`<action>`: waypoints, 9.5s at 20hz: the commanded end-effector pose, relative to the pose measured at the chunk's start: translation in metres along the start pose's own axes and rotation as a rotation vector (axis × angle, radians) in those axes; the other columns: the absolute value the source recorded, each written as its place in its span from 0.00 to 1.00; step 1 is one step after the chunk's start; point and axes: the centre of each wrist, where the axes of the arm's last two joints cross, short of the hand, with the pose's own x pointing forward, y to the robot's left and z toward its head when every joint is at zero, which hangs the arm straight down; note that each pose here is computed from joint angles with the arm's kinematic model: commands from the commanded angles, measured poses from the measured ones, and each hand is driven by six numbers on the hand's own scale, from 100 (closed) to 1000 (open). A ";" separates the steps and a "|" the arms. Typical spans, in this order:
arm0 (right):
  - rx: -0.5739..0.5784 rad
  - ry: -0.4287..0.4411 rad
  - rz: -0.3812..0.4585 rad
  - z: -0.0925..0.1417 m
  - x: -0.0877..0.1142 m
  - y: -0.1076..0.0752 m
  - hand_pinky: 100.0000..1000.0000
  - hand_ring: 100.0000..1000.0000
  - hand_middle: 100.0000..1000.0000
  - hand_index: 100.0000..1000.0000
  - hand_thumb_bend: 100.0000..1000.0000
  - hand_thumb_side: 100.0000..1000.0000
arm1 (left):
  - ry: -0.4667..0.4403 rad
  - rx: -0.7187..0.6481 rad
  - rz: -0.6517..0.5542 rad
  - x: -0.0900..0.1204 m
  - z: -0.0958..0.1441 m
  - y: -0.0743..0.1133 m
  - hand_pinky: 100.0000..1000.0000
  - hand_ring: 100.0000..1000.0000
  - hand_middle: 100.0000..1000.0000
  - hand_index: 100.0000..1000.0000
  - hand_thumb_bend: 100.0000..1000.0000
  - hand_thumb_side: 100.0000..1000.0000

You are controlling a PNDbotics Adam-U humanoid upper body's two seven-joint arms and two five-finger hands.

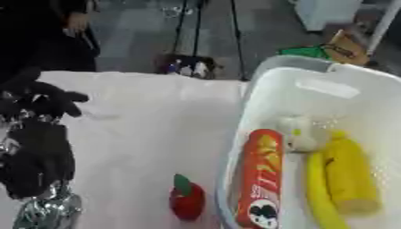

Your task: Pick up objects on the table and place them in the box.

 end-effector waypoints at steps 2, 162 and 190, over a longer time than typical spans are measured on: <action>0.021 -0.029 -0.011 -0.008 0.005 0.002 0.25 0.32 0.33 0.46 0.00 0.77 | -0.023 -0.021 -0.008 0.005 -0.005 0.000 0.47 0.28 0.40 0.71 0.00 0.86; 0.078 0.069 -0.022 -0.001 0.004 0.001 0.27 0.33 0.33 0.47 0.00 0.78 | 0.813 -2.044 -1.128 -0.069 -0.040 -0.052 0.66 0.76 0.78 0.90 0.69 0.68; 0.083 0.066 -0.022 -0.001 0.005 0.000 0.27 0.33 0.33 0.47 0.00 0.78 | 0.831 -2.025 -1.177 -0.071 -0.037 -0.057 0.48 0.62 0.65 0.82 0.71 0.54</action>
